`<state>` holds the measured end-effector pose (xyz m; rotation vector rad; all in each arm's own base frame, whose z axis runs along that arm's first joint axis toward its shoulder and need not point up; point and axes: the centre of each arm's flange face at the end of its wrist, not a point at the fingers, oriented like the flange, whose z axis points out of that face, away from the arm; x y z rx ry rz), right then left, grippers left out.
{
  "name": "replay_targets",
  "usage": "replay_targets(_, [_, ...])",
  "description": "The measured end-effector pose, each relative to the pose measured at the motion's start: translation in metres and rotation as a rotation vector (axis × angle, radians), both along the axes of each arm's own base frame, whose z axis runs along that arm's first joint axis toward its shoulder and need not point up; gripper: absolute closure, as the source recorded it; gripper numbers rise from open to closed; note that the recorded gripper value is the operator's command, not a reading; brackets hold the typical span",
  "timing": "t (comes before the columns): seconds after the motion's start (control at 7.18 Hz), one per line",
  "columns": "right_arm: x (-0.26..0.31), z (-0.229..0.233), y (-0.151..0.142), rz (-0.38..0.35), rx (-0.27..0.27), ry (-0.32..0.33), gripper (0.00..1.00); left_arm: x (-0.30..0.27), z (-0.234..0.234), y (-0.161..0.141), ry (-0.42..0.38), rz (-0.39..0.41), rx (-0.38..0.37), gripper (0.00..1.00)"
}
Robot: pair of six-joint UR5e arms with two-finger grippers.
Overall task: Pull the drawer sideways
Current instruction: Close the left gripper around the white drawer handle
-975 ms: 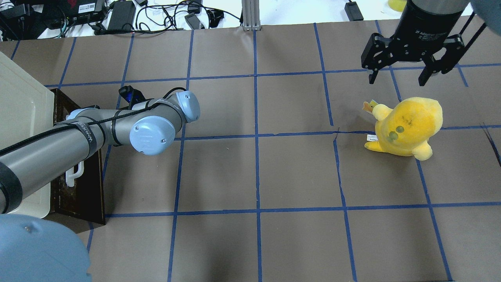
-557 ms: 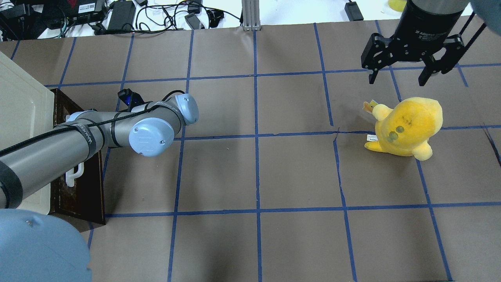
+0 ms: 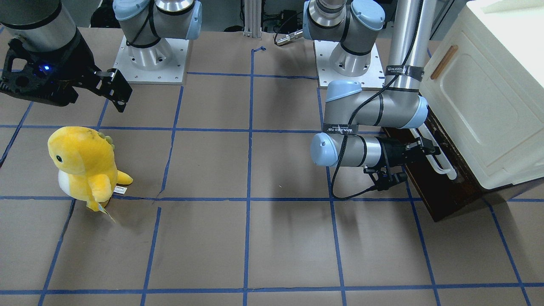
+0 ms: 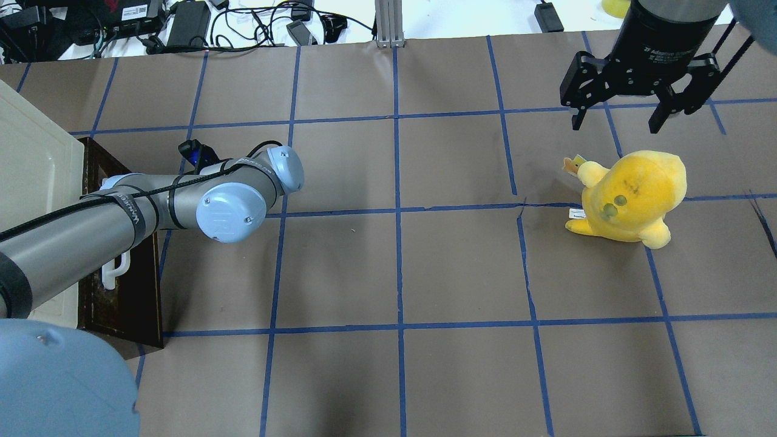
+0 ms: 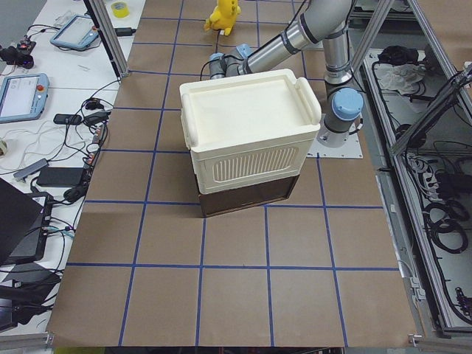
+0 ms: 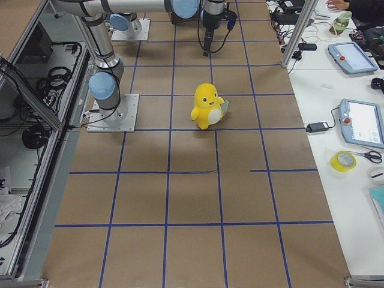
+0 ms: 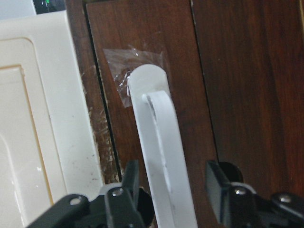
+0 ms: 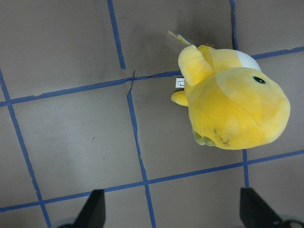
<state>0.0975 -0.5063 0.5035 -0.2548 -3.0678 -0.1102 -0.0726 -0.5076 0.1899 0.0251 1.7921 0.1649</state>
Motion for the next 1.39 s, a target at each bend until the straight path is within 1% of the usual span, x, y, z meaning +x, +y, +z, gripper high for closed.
replay_targets(0.14, [0.0, 0.0, 0.0, 0.0, 0.0, 0.0, 0.0, 0.0002, 0.0001, 0.0001, 0.0, 0.001, 0.0, 0.64])
replay_targets(0.42, [0.0, 0.0, 0.0, 0.0, 0.0, 0.0, 0.0, 0.0003, 0.0001, -0.0001, 0.002, 0.002, -0.001, 0.67])
replay_targets(0.7, [0.0, 0.0, 0.0, 0.0, 0.0, 0.0, 0.0, 0.0006, 0.0002, -0.0007, 0.0, 0.001, -0.001, 0.74])
replay_targets(0.98, [0.0, 0.0, 0.0, 0.0, 0.0, 0.0, 0.0, 0.0012, -0.0004, -0.0016, -0.001, 0.002, -0.001, 0.75])
replay_targets(1.11, [0.0, 0.0, 0.0, 0.0, 0.0, 0.0, 0.0, 0.0015, -0.0022, -0.0028, -0.002, 0.002, 0.001, 0.89])
replay_targets(1.25, [0.0, 0.0, 0.0, 0.0, 0.0, 0.0, 0.0, 0.0015, -0.0051, -0.0045, -0.001, 0.002, 0.002, 0.97])
replay_targets(1.39, [0.0, 0.0, 0.0, 0.0, 0.0, 0.0, 0.0, 0.0014, -0.0062, -0.0066, 0.0, 0.003, 0.0, 0.98])
